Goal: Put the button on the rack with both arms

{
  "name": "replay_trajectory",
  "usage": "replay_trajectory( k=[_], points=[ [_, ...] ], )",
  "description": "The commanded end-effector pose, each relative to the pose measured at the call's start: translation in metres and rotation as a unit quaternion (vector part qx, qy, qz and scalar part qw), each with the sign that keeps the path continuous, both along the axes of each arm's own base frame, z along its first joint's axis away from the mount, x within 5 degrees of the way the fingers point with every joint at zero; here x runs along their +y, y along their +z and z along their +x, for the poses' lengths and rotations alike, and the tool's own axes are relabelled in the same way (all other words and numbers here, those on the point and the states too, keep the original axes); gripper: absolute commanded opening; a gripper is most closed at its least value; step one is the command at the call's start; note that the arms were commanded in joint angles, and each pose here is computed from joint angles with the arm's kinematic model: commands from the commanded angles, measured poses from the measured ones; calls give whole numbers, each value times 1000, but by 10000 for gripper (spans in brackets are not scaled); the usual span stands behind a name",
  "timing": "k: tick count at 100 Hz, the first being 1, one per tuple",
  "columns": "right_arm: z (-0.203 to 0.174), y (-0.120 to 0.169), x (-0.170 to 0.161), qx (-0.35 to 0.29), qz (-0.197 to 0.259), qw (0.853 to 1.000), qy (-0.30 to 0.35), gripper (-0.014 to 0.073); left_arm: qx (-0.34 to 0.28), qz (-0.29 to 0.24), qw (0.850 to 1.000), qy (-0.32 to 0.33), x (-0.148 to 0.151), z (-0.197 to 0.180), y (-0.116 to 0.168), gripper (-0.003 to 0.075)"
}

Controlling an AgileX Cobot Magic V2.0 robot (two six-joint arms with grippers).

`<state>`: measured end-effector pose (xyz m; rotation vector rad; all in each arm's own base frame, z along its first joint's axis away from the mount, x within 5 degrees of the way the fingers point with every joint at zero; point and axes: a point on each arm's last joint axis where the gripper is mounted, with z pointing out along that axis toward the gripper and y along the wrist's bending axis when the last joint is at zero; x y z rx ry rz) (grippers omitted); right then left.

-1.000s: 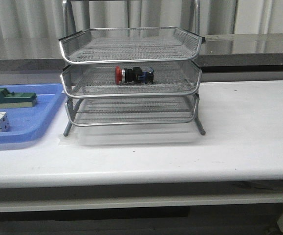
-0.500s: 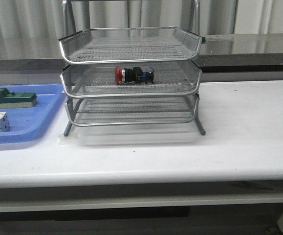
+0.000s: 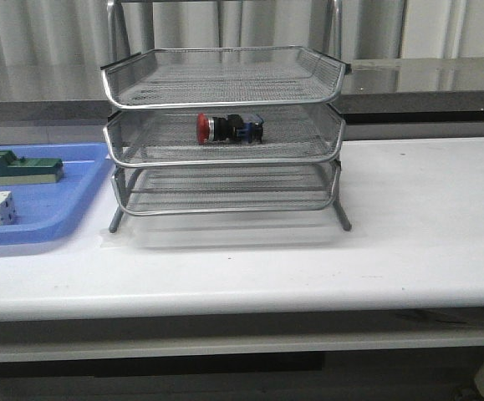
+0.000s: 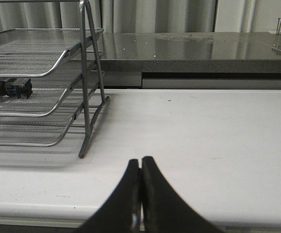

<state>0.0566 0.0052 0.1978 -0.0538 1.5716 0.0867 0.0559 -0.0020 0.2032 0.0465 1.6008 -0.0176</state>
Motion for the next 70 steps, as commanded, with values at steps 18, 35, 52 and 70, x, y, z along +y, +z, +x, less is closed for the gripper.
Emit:
replay_trajectory(
  k=[18, 35, 52, 70],
  points=[
    [-3, 15, -1, -58, 1, 998, -5, -57, -59, -8, 998, -4, -1, 0, -4, -21],
    [-3, 15, -1, -58, 1, 998, -5, -57, -59, -13, 998, -4, -1, 0, -4, -21],
    [-3, 15, -1, -58, 1, 998, -5, -57, -59, -13, 998, -4, -1, 0, -4, -21],
    [-3, 15, -1, -58, 1, 998, -5, -57, -59, -13, 998, -4, -1, 0, -4, -21]
  ],
)
